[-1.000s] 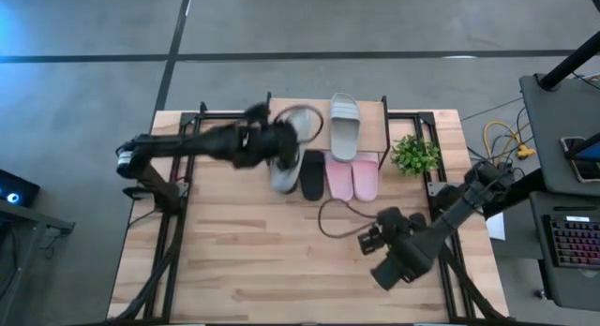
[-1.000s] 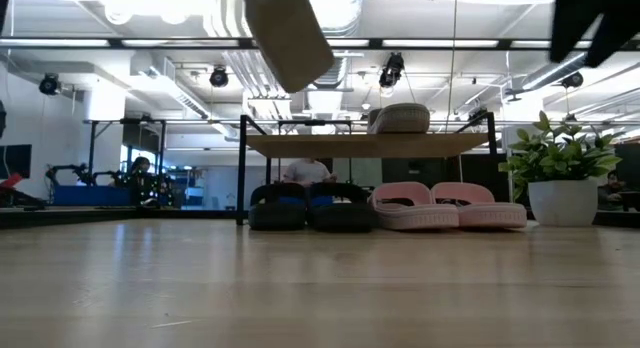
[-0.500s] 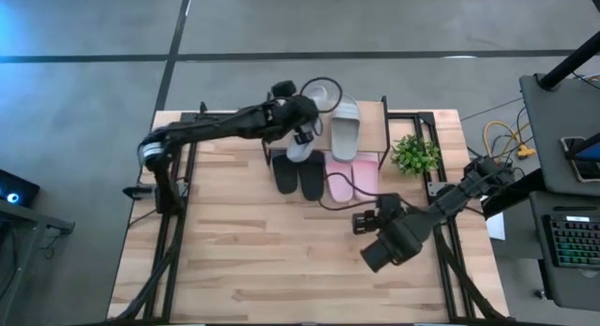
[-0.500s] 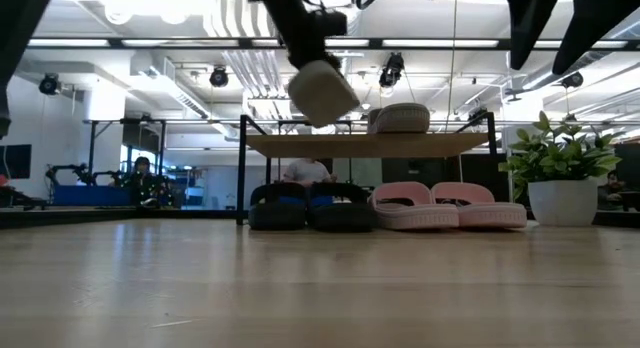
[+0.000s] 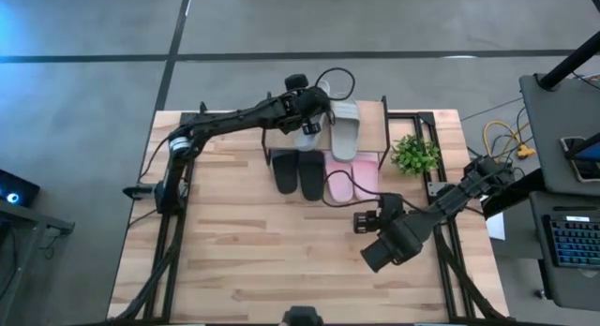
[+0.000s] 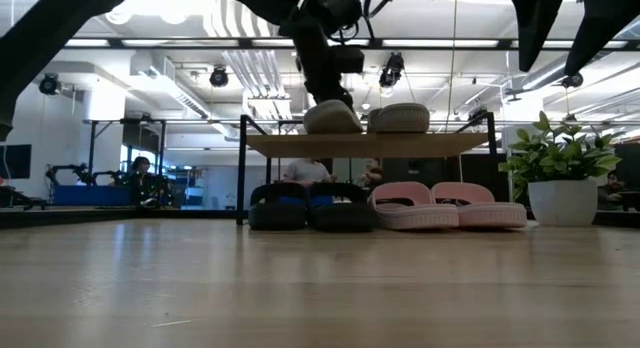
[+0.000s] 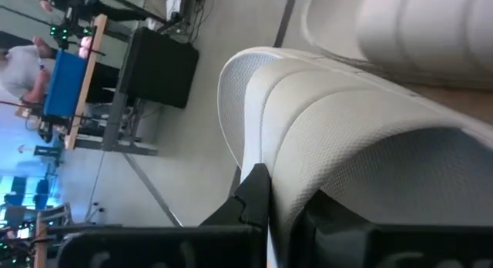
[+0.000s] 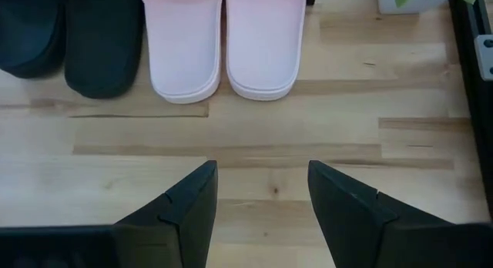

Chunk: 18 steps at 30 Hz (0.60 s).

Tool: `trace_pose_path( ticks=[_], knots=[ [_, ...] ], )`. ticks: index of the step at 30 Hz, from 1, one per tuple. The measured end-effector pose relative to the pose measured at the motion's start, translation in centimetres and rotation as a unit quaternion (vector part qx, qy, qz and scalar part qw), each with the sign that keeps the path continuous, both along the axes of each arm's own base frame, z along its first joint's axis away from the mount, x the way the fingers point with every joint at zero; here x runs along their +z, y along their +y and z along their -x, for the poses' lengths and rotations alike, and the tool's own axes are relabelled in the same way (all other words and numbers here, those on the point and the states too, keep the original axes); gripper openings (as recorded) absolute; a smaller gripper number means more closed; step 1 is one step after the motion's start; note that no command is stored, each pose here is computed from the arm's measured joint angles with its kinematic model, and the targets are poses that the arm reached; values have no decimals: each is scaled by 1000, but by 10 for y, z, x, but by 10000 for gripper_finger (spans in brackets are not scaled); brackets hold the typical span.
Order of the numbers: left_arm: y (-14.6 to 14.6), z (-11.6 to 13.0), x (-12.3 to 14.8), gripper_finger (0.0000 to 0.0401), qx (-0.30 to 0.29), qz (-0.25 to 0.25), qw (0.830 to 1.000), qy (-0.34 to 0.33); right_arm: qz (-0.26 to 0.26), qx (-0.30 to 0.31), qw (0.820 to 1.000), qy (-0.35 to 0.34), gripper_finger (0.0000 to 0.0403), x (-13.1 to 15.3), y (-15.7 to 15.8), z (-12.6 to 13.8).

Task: Pick and place slides into the shelf
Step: Put the gray slipper on the shelf

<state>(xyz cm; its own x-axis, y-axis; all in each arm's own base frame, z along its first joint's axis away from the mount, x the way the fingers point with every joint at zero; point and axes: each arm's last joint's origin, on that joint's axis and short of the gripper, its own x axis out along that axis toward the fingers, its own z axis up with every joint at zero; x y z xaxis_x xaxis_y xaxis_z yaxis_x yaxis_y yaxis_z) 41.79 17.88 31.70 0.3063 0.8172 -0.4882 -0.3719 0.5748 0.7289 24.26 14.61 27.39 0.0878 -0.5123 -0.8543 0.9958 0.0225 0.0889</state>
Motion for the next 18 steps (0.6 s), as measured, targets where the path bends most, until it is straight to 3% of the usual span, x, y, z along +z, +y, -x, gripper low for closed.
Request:
trace_pose_path(
  ticks=[6,18],
  knots=[
    [-3,-1,0,19,-24,25,999,2,0,2,1000,1,194,0,0,0],
    [-9,5,5,151,-28,106,992,-63,2,21,1000,13,194,0,0,0]
  ],
)
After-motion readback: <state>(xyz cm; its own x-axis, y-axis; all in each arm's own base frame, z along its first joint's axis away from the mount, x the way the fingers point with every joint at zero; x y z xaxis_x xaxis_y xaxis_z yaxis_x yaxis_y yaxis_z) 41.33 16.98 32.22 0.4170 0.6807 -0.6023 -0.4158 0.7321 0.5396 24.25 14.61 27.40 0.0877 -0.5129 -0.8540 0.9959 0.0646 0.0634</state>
